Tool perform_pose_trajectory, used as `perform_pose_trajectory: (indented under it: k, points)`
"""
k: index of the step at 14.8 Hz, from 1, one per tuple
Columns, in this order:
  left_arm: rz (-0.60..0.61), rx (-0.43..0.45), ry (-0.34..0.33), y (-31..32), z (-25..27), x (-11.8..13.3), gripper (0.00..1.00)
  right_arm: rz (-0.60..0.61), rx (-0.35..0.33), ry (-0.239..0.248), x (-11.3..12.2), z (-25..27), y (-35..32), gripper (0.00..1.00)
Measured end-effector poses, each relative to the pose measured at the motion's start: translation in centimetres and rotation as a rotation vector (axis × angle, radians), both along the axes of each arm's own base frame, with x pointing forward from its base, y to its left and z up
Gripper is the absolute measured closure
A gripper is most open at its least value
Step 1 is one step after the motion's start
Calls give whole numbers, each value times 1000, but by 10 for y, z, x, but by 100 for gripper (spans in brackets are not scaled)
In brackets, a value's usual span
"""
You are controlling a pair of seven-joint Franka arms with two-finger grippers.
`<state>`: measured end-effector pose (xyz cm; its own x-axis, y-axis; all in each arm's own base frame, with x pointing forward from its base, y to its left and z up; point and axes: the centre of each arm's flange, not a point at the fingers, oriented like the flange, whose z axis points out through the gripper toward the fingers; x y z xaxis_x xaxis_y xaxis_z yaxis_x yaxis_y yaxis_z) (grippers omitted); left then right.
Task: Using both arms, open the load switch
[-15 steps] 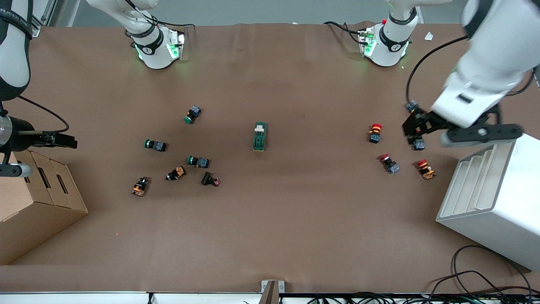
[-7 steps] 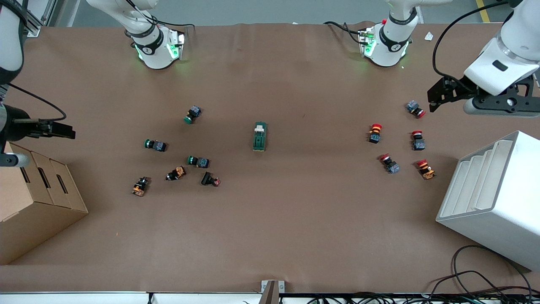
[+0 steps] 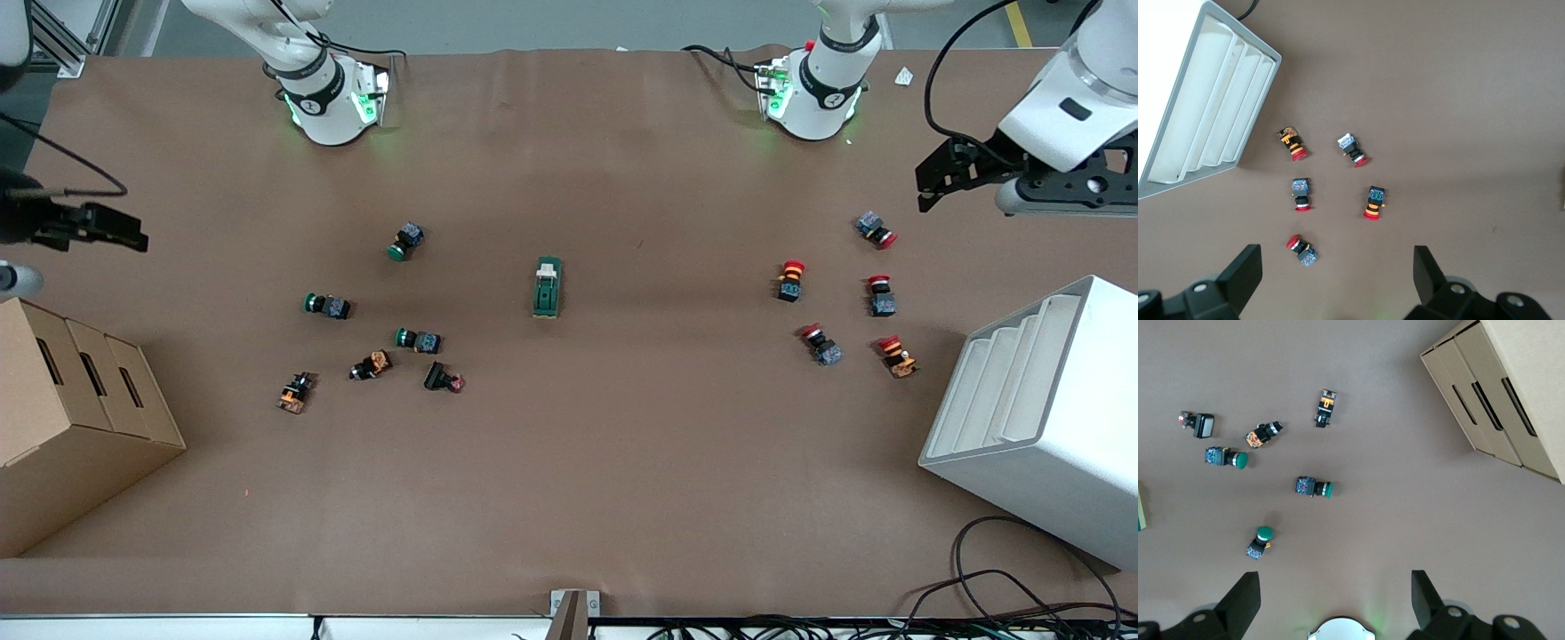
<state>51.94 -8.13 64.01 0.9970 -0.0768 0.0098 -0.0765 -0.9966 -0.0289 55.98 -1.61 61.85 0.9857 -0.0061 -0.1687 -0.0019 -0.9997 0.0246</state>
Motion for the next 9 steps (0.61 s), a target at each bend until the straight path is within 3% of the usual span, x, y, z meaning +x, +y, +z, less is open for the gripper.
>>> perform_pose_trajectory:
  k: [5, 9]
  points:
    - [12, -10, -4, 11, 0, 2, 0, 7, -1, -48, -48, 34, 4, 0]
    - [-33, -11, -14, 11, 5, 2, 0, 3, 16, -73, -63, 47, 3, 0]
